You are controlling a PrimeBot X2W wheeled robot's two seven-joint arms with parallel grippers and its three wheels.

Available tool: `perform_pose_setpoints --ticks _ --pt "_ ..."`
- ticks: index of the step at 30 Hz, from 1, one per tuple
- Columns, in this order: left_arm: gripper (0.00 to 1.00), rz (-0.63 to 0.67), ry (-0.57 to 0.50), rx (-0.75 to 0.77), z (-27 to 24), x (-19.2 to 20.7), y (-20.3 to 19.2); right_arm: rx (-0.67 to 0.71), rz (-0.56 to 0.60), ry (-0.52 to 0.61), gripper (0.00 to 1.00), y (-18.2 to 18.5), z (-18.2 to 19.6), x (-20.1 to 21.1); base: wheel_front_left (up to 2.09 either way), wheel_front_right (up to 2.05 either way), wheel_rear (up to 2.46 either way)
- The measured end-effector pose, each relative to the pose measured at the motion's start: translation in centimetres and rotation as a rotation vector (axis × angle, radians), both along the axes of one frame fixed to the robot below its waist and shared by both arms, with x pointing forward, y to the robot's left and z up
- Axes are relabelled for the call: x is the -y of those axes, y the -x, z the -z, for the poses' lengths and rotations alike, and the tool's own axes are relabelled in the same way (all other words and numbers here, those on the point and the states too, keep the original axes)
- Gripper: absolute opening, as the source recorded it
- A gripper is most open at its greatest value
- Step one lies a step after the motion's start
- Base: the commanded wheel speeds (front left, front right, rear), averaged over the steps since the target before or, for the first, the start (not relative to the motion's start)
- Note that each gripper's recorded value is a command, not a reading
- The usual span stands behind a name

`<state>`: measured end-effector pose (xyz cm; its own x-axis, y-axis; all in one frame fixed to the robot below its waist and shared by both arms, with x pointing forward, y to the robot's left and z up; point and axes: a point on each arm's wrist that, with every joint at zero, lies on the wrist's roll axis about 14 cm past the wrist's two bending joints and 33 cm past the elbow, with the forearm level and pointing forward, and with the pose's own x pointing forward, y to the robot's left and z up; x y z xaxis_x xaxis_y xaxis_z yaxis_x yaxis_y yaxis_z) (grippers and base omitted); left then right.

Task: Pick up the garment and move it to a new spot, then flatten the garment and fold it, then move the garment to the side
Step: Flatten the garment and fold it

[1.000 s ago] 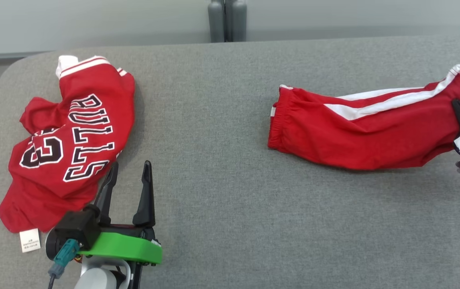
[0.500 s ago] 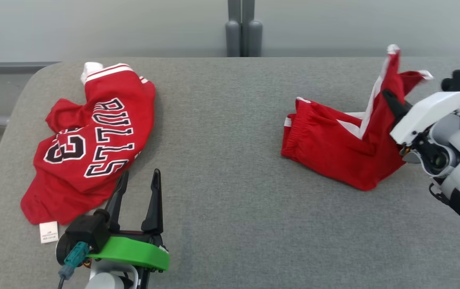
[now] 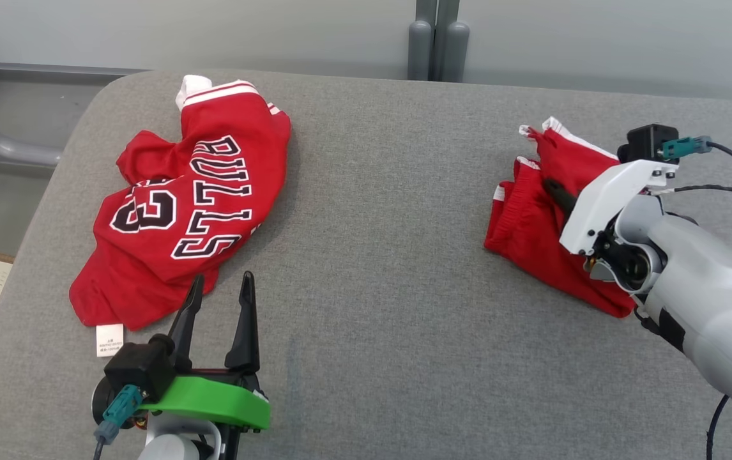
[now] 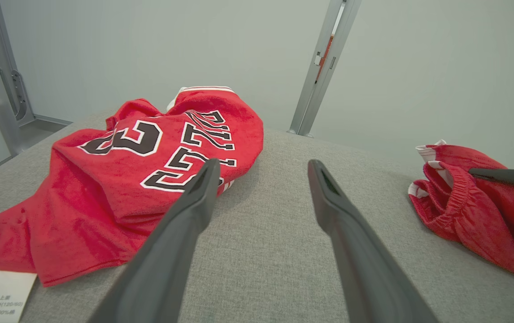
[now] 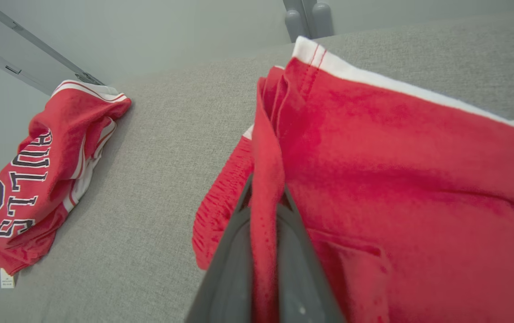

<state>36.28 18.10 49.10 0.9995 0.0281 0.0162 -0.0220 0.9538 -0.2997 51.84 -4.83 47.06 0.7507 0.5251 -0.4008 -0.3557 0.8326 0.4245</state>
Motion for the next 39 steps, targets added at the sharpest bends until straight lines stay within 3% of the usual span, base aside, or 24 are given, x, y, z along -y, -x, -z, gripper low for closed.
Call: perform_pose_setpoints --ticks 2,3,8,14,20,26,34,35,36,37,39 --pt "1.0 0.002 0.003 0.001 0.0 0.1 -0.1 -0.012 -0.008 0.004 0.4 0.3 0.3 -0.3 0.0 0.0 0.0" --pt "1.0 0.003 0.003 0.002 0.0 0.1 -0.2 -0.013 -0.013 0.003 1.0 0.4 0.3 -0.6 0.0 0.0 0.0" --pt "1.0 0.015 0.004 0.013 -0.3 0.4 -0.5 0.007 -0.038 -0.049 1.0 1.0 -0.9 -2.0 0.0 0.0 0.0" --pt "1.0 0.036 0.004 0.034 -0.9 1.1 -0.9 0.13 -0.014 -0.125 1.0 0.9 -4.6 -1.2 0.0 0.0 0.0" --pt "1.0 0.068 0.005 0.058 -1.6 2.1 -1.3 0.262 0.122 -0.132 1.0 0.2 -7.1 5.0 0.0 0.0 0.0" --pt "1.0 0.083 -0.004 0.072 -1.9 2.6 -1.4 0.309 0.278 -0.077 1.0 0.2 -6.7 11.9 0.0 0.0 0.0" --pt "1.0 0.106 -0.008 0.079 -2.0 3.3 -1.7 0.28 0.328 -0.011 1.0 1.0 -4.0 13.8 0.0 0.0 0.0" --pt "1.0 0.107 -0.009 0.079 -2.0 3.3 -1.7 0.272 0.324 -0.003 0.82 1.0 -3.5 13.6 0.0 0.0 0.0" --pt "1.0 0.108 -0.009 0.078 -1.9 3.3 -1.7 0.266 0.322 0.005 0.34 1.1 -3.1 13.4 0.0 0.0 0.0" --pt "1.0 0.11 -0.009 0.077 -1.9 3.4 -1.6 0.256 0.318 0.016 0.0 1.1 -2.6 13.1 0.0 0.0 0.0" --pt "1.0 0.108 -0.011 0.073 -1.8 3.2 -1.5 0.23 0.303 0.02 0.0 1.2 -1.6 12.2 0.0 0.0 0.0"
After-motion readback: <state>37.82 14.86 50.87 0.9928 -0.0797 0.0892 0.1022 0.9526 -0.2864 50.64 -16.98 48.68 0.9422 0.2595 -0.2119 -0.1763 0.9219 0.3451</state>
